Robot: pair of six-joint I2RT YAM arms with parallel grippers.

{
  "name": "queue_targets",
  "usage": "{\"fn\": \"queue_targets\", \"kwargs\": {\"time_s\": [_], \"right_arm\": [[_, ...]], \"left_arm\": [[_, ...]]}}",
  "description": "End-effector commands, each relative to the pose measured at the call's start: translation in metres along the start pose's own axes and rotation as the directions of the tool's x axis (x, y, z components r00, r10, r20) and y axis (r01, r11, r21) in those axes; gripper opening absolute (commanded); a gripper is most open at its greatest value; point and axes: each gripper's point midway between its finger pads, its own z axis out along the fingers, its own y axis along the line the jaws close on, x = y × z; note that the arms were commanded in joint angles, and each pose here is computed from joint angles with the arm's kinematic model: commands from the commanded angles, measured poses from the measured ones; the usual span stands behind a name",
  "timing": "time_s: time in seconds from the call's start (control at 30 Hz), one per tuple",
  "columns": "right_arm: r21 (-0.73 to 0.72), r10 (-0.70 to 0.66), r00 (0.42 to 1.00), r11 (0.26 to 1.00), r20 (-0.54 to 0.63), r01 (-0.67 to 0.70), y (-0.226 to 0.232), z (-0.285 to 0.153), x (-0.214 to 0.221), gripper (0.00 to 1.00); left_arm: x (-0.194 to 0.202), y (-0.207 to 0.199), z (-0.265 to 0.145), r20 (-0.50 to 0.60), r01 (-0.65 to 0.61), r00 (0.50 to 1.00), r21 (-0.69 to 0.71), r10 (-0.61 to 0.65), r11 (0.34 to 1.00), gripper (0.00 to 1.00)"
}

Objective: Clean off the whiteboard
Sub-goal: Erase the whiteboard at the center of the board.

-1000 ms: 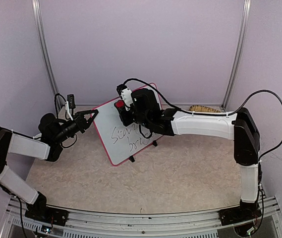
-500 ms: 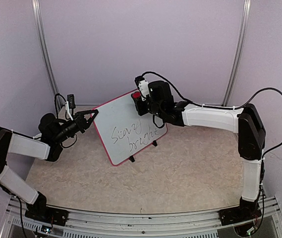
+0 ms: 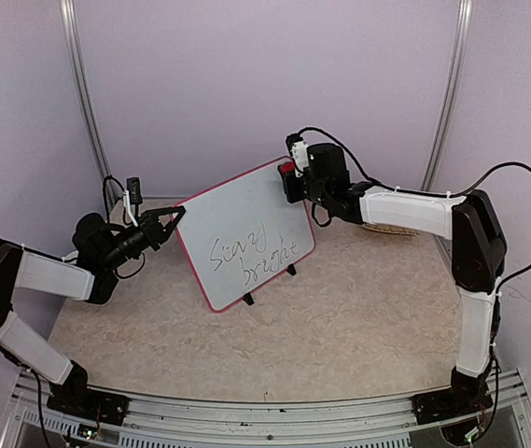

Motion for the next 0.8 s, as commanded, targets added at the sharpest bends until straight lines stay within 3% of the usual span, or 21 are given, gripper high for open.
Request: {"fn": "queue_targets", "kwargs": {"time_s": [0.0, 0.27, 0.77], "right_arm": [[0.030, 0.018, 0.999, 0.999, -0.027, -0.017, -0.024, 0.005, 0.008, 0.19], [0.019, 0.030, 1.000, 0.999, 0.001, -0.030, -0.030, 0.003, -0.010, 0.19], [-0.105, -0.044, 0.999, 0.993, 0.017, 0.046, 0.039, -0.006, -0.011, 0.19]], "left_arm": [[0.021, -0.027, 0.002, -0.089, -0.038, 0.995, 0.143, 0.051, 0.989, 0.00], [0.023, -0.026, 0.003, -0.093, -0.035, 0.994, 0.144, 0.048, 0.989, 0.00], [0.024, -0.025, 0.004, -0.097, -0.031, 0.994, 0.143, 0.045, 0.989, 0.00]]}}
